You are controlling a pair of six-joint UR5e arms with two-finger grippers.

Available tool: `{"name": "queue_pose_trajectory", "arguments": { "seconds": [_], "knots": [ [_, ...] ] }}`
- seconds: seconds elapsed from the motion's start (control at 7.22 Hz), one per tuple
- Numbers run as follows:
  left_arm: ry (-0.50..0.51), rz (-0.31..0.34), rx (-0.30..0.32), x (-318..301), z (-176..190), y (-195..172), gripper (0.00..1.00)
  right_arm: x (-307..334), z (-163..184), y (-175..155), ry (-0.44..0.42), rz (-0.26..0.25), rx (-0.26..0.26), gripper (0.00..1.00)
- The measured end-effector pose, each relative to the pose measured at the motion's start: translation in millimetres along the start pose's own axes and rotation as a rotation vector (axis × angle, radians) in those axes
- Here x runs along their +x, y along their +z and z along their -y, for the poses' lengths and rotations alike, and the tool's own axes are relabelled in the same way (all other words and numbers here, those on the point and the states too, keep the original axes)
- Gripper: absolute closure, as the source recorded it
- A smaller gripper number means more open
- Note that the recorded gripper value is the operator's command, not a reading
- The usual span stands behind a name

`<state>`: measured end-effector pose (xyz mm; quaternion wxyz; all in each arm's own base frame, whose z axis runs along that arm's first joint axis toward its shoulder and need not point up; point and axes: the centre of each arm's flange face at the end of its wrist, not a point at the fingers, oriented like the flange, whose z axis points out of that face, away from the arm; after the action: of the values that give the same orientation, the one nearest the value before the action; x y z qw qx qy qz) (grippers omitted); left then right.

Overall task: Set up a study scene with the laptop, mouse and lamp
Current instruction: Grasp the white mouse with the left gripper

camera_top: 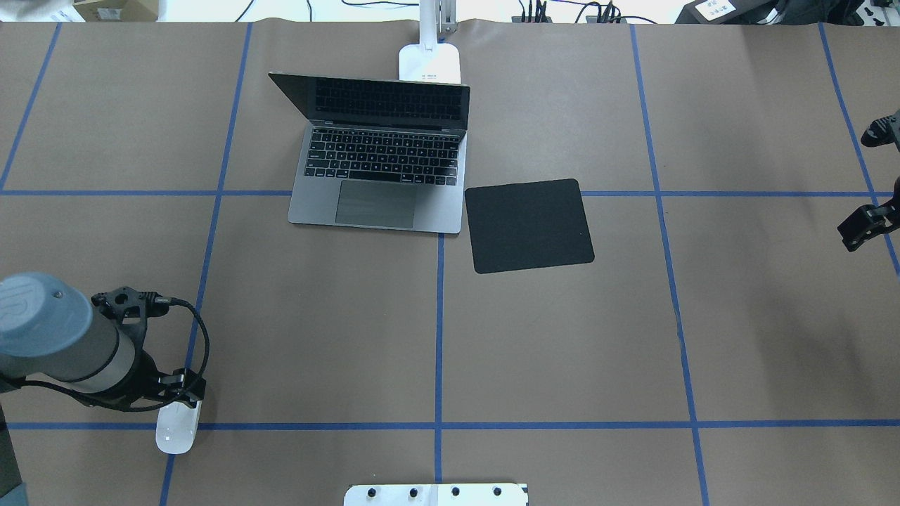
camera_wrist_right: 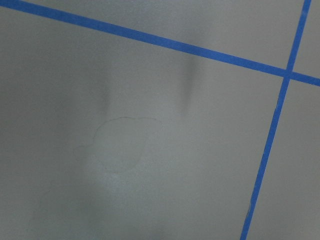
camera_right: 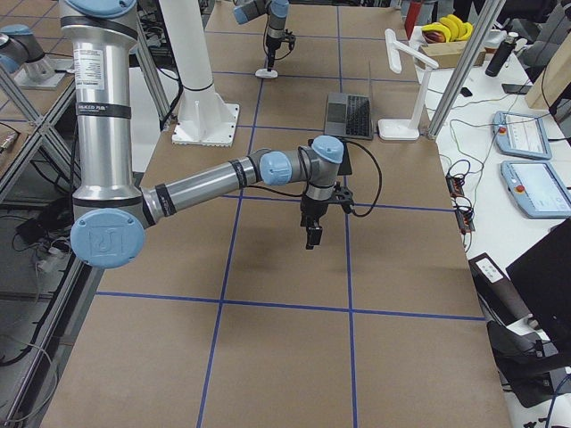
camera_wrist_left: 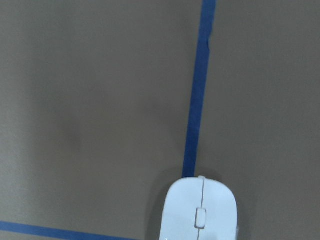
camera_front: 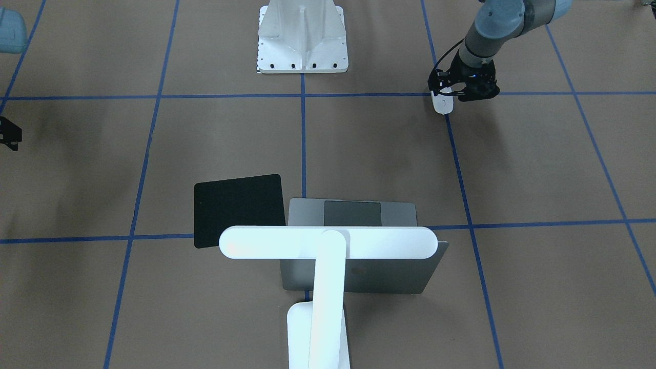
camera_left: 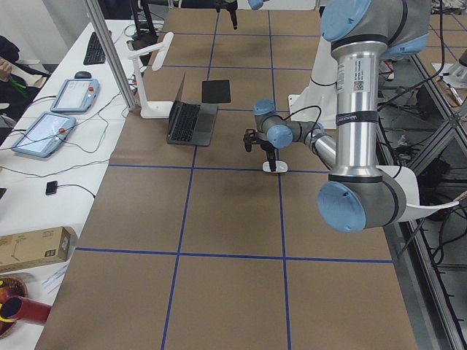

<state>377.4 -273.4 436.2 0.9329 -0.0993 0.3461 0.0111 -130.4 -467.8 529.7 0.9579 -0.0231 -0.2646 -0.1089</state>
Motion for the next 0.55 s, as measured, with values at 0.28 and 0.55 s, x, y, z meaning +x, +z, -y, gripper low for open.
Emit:
{"name": "queue_pose_trajectory", "arguments": {
  "seconds": [0.28, 0.55],
  "knots": [
    [0.032, 0.019, -0.014, 6.1, -13.0, 14.4, 0.00, 0.4, 0.1, 0.2, 0.000, -0.003, 0.000, 0.00],
    [0.049, 0.022, -0.013, 10.2, -16.4, 21.5, 0.00, 0.2, 0.7, 0.0, -0.001, -0.003, 0.001, 0.00]
  ]
}}
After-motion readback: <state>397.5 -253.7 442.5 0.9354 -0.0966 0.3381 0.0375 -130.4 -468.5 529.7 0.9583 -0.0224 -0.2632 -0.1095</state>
